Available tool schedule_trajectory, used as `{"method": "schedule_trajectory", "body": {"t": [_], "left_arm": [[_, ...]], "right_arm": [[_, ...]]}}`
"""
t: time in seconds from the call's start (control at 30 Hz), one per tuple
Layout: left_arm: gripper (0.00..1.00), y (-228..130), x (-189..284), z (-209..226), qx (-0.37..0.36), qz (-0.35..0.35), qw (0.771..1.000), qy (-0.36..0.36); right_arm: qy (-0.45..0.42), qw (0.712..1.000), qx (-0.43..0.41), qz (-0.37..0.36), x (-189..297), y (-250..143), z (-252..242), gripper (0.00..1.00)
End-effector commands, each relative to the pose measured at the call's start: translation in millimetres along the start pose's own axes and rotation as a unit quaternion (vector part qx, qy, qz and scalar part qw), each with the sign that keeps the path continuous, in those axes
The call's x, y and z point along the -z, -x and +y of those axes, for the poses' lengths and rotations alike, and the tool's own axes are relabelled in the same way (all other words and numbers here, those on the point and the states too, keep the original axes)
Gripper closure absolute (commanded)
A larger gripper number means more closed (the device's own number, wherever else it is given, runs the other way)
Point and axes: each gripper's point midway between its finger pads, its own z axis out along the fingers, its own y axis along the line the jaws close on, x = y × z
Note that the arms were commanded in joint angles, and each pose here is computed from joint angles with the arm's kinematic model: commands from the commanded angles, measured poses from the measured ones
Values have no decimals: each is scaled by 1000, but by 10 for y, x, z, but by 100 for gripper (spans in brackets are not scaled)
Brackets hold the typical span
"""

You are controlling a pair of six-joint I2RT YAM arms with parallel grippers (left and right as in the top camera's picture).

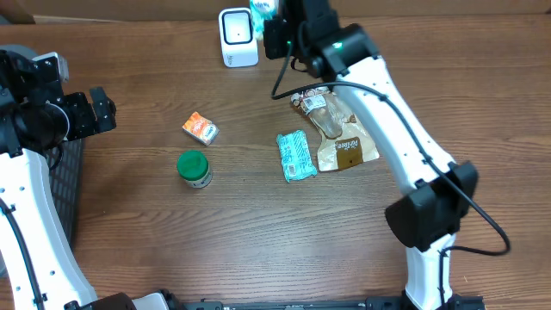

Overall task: Scan the item barcode
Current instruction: 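Lift the Kleenex pack and hold it before the scanner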

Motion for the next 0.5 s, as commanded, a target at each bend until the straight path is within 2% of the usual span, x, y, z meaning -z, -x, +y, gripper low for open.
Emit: {"method": "schedule_trajectory", "body": {"t": [0.0,0.2,0.33,0.47], "left_arm": [[0,13,-10,-27,-7,-1,1000,-6],[0,13,-10,-27,-7,-1,1000,-6],[1,14,-10,-27,-8,-1,1000,-6],[0,13,-10,-27,-7,-1,1000,-6]], "right_arm": [[-117,980,161,-18,-331,-12,-212,96],[-170,917,358,-52,-903,-21,-156,96],[-207,879,424,-64,-1200,-93,-196,96],[-204,871,442,-59,-1436,-305,-141,96]]}}
